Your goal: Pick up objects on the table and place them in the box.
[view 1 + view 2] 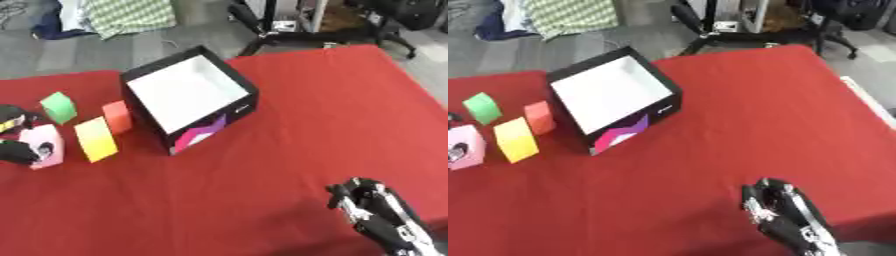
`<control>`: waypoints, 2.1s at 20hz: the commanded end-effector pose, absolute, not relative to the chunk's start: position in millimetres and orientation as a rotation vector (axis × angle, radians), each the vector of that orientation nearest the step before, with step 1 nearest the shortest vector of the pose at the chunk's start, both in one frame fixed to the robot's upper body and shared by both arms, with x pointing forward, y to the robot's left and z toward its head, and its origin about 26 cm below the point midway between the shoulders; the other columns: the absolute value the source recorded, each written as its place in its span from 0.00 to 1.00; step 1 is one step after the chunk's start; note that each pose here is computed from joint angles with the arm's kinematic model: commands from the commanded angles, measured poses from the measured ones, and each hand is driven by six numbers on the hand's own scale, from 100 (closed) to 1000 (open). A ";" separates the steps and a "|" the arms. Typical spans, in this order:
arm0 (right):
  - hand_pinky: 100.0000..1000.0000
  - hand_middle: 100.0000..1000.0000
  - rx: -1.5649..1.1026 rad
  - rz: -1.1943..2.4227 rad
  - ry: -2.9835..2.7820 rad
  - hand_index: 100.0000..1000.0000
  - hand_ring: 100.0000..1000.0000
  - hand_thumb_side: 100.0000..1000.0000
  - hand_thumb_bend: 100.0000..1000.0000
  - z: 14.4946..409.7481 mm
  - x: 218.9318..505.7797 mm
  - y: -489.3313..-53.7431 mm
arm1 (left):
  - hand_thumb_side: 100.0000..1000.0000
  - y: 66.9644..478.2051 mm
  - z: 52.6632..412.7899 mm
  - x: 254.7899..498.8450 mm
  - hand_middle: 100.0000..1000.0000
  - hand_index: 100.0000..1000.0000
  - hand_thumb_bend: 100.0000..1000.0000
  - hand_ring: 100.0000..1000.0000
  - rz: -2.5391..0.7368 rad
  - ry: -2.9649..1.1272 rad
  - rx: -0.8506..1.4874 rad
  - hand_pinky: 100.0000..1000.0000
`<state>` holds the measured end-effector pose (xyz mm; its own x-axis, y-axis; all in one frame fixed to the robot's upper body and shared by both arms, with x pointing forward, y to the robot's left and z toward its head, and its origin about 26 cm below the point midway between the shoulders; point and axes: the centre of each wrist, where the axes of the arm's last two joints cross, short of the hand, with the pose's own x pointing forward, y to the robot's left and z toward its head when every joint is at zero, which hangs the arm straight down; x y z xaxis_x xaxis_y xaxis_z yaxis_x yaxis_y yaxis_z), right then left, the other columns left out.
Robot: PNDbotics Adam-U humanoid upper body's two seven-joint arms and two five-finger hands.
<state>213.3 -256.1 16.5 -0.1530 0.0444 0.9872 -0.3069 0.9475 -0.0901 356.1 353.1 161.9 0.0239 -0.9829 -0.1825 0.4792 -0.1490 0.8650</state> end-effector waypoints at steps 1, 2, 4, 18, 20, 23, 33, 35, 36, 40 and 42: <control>0.82 0.15 0.187 0.330 -1.708 0.39 0.41 0.14 0.00 20.7 212.8 -259.1 | 0.44 360.4 170.9 357.7 0.79 0.98 0.03 0.74 -1.421 -0.736 1.074 0.75; 0.82 0.15 0.186 0.330 -1.708 0.39 0.41 0.14 0.00 20.5 212.7 -259.2 | 0.44 361.0 169.7 358.1 0.80 0.98 0.04 0.75 -1.408 -0.744 1.092 0.75; 0.82 0.15 0.186 0.330 -1.708 0.39 0.41 0.14 0.00 20.5 212.6 -259.3 | 0.48 363.3 165.4 359.1 0.82 0.99 0.06 0.76 -1.390 -0.747 1.113 0.76; 0.83 0.15 0.193 0.337 -1.706 0.39 0.41 0.13 0.00 20.4 212.7 -258.3 | 0.89 381.7 148.8 371.5 0.88 1.00 0.21 0.80 -1.371 -0.696 1.115 0.77; 0.83 0.15 0.194 0.338 -1.706 0.39 0.41 0.13 0.00 20.5 212.9 -258.0 | 0.88 380.9 149.8 373.2 0.88 1.00 0.21 0.80 -1.362 -0.716 1.139 0.77; 0.83 0.15 0.198 0.341 -1.708 0.39 0.41 0.13 0.00 21.0 213.4 -257.2 | 0.88 378.7 149.0 375.4 0.89 1.00 0.24 0.81 -1.363 -0.739 1.159 0.77; 0.83 0.15 0.204 0.344 -1.714 0.39 0.41 0.12 0.00 22.4 214.8 -254.7 | 0.65 375.9 147.0 380.5 0.89 1.00 0.29 0.82 -1.438 -0.719 1.097 0.78; 0.83 0.15 0.204 0.345 -1.714 0.39 0.41 0.12 0.00 22.5 214.9 -254.4 | 0.65 374.9 147.2 381.0 0.89 1.00 0.28 0.82 -1.446 -0.720 1.097 0.78; 0.83 0.15 0.204 0.345 -1.714 0.39 0.41 0.12 0.00 22.5 214.9 -254.3 | 0.66 374.6 146.9 381.2 0.89 1.00 0.27 0.82 -1.450 -0.719 1.096 0.78; 0.83 0.15 0.204 0.345 -1.714 0.39 0.41 0.12 0.00 22.4 214.9 -253.4 | 0.67 375.0 144.4 381.6 0.89 1.00 0.26 0.82 -1.463 -0.709 1.084 0.77; 0.83 0.15 0.204 0.345 -1.714 0.39 0.41 0.12 0.00 22.4 214.7 -253.0 | 0.68 375.0 143.3 382.0 0.90 1.00 0.26 0.83 -1.469 -0.703 1.079 0.77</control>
<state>213.8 -253.6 16.7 -0.1499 0.0509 0.9874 -0.3198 0.9425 -0.0972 379.5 371.2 129.7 0.0403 -0.9761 -0.2135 0.4482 -0.1733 0.8770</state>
